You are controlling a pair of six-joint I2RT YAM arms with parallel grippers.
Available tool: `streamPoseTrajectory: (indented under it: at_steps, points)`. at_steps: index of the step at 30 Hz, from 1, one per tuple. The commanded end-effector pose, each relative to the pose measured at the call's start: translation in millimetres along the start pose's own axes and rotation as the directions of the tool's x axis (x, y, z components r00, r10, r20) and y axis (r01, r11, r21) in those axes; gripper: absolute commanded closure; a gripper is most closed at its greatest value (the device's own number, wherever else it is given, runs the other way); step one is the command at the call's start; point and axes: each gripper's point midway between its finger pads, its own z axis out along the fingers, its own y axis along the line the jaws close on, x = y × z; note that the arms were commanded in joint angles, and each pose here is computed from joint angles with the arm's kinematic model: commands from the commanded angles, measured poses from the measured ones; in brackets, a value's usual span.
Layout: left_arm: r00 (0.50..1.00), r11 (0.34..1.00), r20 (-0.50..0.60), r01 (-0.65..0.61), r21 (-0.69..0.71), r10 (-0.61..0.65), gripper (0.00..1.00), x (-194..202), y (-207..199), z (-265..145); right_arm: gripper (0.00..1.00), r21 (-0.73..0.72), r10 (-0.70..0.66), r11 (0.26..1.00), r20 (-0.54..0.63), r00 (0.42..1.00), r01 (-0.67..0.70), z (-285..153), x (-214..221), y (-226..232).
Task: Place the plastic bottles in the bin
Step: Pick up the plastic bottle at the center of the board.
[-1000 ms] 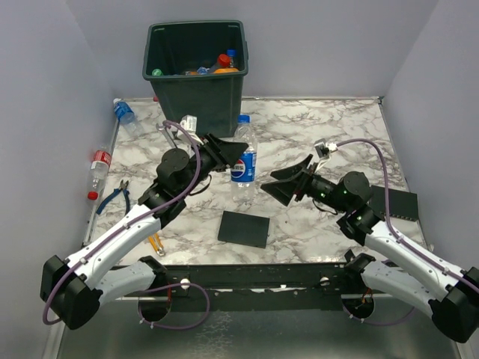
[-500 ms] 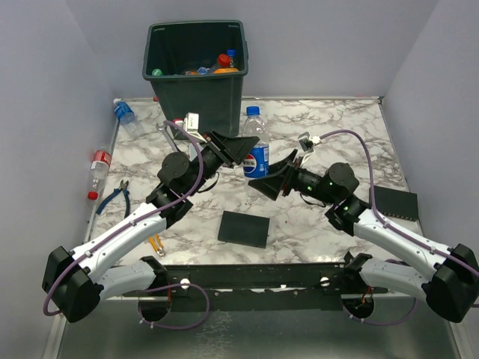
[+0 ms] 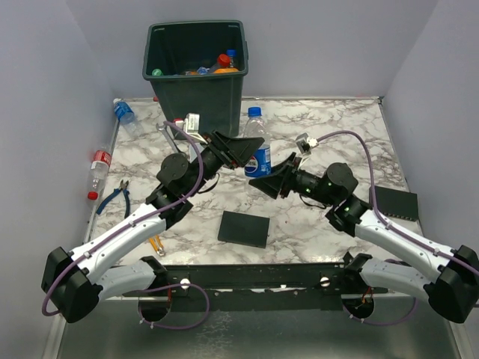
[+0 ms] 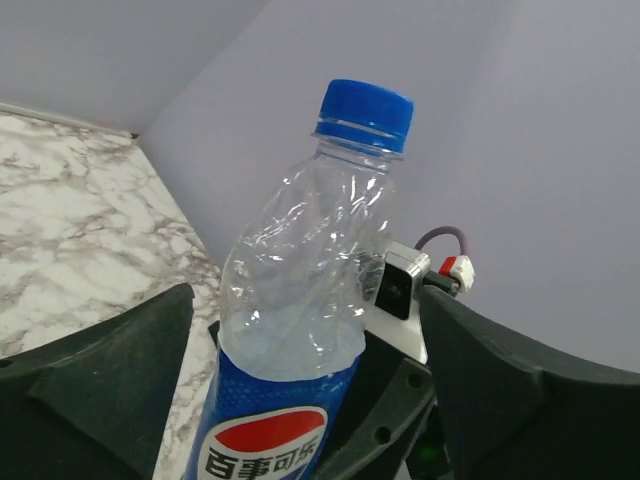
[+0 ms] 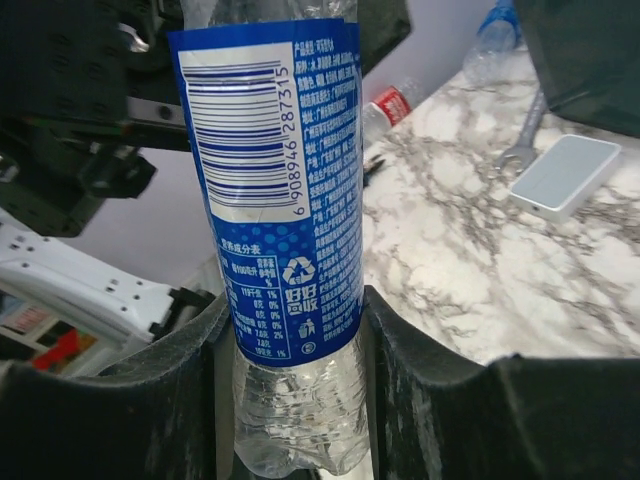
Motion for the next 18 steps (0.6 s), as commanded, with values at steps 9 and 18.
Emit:
streamPoseTrajectory:
  at_steps: [9, 18]
  points:
    - [0.933, 0.923, 0.027, -0.360, 0.133, 0.360, 0.01, -42, -70, -4, 0.82, 0.297, -0.336, 0.887, -0.107, 0.936, 0.352, -56, -13, -40]
    - [0.916, 0.925, -0.130, -0.375, 0.066, 0.380, 0.15, -34, -62, 45, 0.83, 0.465, -0.416, 0.784, -0.097, 0.904, 0.411, -74, -39, -62]
